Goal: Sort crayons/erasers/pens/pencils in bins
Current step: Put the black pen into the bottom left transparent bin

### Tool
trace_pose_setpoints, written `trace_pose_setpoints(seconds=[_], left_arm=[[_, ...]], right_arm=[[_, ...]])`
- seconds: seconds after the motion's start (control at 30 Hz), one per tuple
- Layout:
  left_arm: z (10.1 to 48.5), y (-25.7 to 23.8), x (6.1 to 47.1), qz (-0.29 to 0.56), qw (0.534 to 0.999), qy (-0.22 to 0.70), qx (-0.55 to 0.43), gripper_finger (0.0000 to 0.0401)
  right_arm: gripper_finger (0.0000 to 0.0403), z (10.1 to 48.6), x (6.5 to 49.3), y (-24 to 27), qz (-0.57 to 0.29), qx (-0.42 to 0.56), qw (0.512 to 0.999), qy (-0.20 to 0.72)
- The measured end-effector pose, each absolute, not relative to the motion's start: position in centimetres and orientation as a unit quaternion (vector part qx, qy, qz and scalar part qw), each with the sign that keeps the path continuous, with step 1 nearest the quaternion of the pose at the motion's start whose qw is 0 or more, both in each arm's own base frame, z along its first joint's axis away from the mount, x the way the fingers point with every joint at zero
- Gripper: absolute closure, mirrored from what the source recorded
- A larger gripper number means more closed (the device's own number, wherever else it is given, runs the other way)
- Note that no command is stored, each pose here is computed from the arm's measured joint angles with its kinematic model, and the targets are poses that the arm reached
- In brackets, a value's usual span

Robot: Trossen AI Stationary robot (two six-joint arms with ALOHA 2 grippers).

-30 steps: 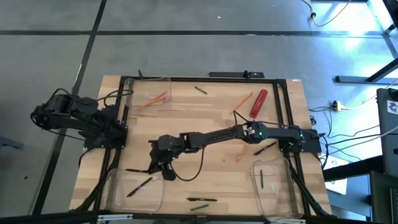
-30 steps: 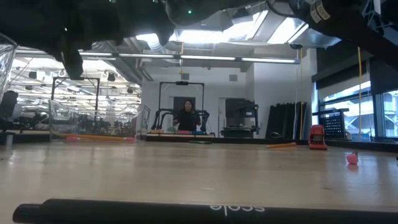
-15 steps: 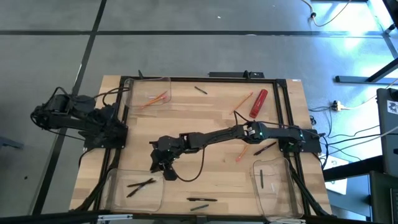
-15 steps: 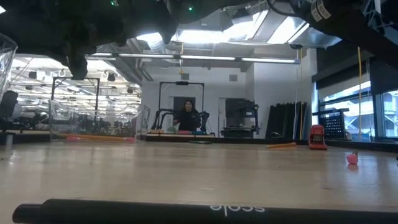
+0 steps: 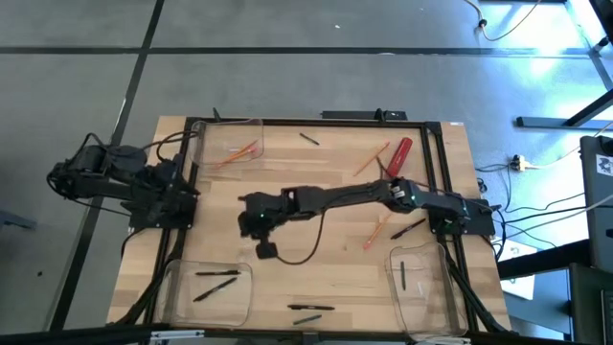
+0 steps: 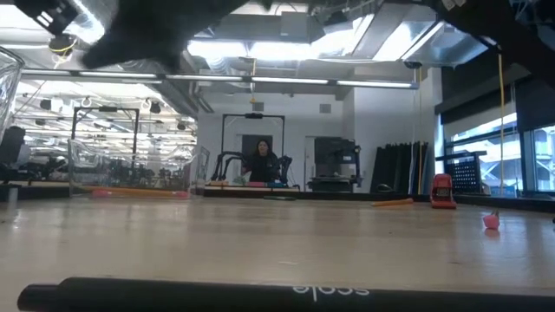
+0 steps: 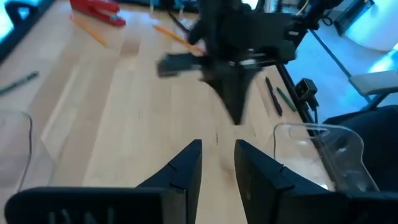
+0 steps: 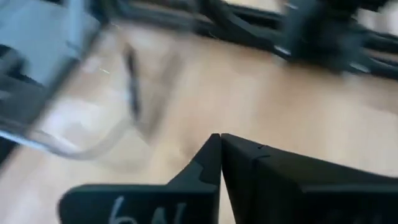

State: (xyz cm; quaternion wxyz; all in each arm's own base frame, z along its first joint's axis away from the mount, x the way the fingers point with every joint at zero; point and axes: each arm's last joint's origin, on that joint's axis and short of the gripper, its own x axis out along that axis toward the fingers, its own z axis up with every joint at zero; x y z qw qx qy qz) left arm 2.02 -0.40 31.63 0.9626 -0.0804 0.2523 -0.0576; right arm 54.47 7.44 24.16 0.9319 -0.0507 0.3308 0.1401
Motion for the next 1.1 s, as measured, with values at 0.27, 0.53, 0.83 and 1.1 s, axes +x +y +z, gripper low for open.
trace_pose_setpoints(seconds=[0.27, 0.53, 0.83, 1.1], left_arm=[[31.4, -0.6, 5.0, -0.073, 0.971, 0.227, -0.022, 0.0313], [29.1, -0.9, 8.6, -0.072, 0.957, 0.281, -0.017, 0.0313], [28.6, -1.0, 13.1, -0.044, 0.956, 0.291, -0.013, 0.0313], [27.7, -1.3, 17.0, -0.034, 0.956, 0.291, -0.010, 0.0313]], right_arm=[[0.0396, 27.6, 51.1, 6.1, 0.049, -0.091, 0.904, 0.415], [0.0395, 28.7, 47.3, 5.5, 0.016, -0.082, 0.838, 0.538], [0.0397, 30.6, 43.2, 5.6, -0.079, -0.095, 0.771, 0.624], [0.0397, 35.4, 39.9, 5.2, -0.110, -0.083, 0.793, 0.594]])
